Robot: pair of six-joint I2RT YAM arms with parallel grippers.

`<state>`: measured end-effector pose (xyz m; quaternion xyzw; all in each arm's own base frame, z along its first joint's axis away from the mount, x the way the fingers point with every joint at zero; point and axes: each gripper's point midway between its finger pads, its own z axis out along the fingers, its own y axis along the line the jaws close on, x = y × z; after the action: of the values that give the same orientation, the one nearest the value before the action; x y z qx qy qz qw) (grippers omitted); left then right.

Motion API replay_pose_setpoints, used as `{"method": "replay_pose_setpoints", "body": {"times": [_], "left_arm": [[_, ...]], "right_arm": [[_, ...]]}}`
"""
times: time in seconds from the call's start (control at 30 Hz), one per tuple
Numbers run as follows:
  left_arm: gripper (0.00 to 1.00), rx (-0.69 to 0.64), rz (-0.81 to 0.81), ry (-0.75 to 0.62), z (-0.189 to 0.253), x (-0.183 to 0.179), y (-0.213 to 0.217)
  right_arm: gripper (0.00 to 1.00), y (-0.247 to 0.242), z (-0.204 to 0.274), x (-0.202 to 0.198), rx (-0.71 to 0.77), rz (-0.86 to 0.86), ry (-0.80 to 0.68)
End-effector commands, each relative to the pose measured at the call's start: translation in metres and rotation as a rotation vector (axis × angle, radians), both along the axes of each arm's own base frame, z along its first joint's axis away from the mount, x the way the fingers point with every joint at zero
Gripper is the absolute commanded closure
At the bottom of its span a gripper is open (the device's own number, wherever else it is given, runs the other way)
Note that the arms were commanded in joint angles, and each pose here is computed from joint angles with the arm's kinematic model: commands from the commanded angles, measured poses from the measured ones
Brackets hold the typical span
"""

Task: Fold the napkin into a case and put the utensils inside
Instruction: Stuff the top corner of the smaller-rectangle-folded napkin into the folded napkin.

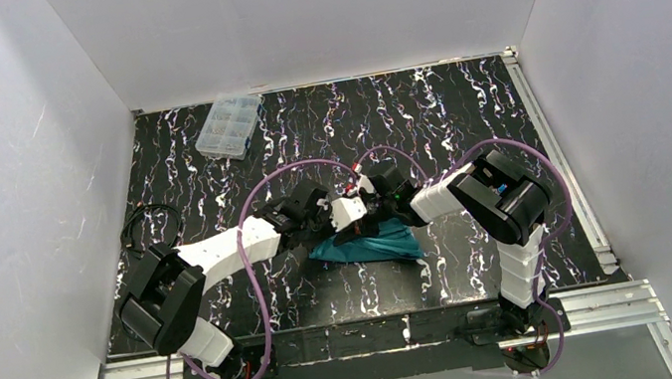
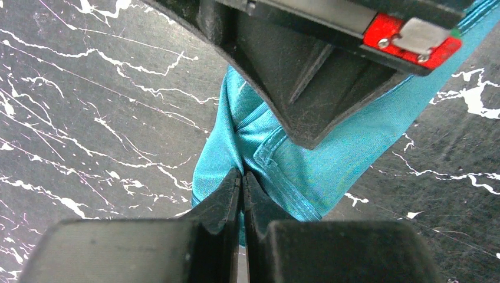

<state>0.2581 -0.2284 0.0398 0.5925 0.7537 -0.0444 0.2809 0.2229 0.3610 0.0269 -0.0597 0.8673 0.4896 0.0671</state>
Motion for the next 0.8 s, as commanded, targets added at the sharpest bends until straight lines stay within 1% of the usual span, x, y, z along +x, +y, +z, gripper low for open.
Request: {"method": "replay_pose_setpoints", "body": {"times": [0.0, 0.27, 0.6, 0.77], "left_arm": [[1.0, -0.035, -0.024, -0.012, 0.01, -0.002, -0.004], [1.0, -0.04, -0.034, -0.014, 0.008, -0.004, -0.006], [1.0, -0.022, -0.064, -0.02, 0.005, -0.01, -0.004], [1.0, -0.007, -0.091, -0.022, 0.002, -0.013, -0.003]], "right_arm": [[0.99, 0.012, 0.014, 0.008, 0.036, -0.003, -0.025], [0.99, 0.022, 0.033, 0.012, 0.075, -0.012, -0.035], [0.99, 0.02, 0.024, 0.017, 0.096, -0.02, -0.001], [0.99, 0.019, 0.027, 0.021, 0.086, -0.004, -0.017]]}}
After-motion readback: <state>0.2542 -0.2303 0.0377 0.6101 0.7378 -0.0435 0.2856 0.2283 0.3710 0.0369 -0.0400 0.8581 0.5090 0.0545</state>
